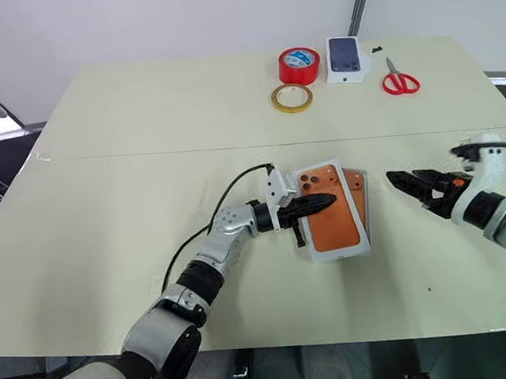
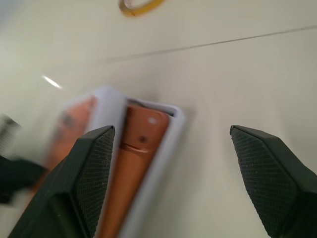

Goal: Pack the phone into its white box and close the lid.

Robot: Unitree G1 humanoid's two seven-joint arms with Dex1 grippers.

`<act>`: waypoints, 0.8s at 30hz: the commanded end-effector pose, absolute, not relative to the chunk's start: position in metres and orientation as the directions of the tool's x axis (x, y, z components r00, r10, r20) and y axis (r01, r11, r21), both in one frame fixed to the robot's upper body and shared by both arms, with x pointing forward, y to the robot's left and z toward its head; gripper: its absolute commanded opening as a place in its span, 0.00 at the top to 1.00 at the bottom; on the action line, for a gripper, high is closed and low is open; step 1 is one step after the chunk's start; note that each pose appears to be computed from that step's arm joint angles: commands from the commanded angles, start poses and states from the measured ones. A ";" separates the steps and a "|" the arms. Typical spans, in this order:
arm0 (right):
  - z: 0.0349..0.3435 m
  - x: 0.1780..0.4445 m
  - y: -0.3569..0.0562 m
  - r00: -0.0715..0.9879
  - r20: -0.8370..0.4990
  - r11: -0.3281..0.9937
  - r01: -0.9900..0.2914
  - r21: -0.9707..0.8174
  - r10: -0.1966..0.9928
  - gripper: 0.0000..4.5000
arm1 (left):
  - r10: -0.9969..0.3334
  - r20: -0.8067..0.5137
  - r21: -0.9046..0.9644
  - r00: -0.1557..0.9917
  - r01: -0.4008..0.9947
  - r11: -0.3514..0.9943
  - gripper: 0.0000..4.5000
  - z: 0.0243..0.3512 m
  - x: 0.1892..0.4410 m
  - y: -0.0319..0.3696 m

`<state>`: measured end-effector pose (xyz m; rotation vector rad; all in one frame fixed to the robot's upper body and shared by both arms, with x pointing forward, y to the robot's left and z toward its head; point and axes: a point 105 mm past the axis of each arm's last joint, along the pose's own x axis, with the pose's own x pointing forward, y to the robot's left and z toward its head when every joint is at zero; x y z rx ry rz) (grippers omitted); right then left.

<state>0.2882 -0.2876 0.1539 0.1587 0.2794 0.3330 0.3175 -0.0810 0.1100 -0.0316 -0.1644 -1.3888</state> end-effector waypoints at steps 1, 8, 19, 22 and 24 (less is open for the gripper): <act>0.159 0.294 -0.280 0.925 -0.206 0.937 -0.341 -0.080 0.319 0.54 | -0.969 0.175 0.138 0.175 0.970 0.200 1.00 0.127 0.323 -0.068; 0.141 0.302 -0.261 0.930 -0.156 0.901 -0.363 -0.237 0.333 0.98 | -0.966 0.098 0.159 0.239 0.955 0.252 1.00 0.121 0.330 -0.024; 0.129 0.290 -0.239 0.876 -0.181 0.836 -0.482 -0.263 0.448 0.98 | -0.968 -0.006 0.072 0.250 0.966 0.249 1.00 0.094 0.325 -0.033; 0.130 0.288 -0.237 0.873 -0.180 0.834 -0.487 -0.258 0.454 0.98 | -0.969 -0.004 0.071 0.247 0.967 0.246 1.00 0.094 0.326 -0.041; 0.131 0.286 -0.234 0.872 -0.175 0.834 -0.488 -0.258 0.456 0.98 | -0.969 0.003 0.066 0.245 0.967 0.245 1.00 0.096 0.327 -0.045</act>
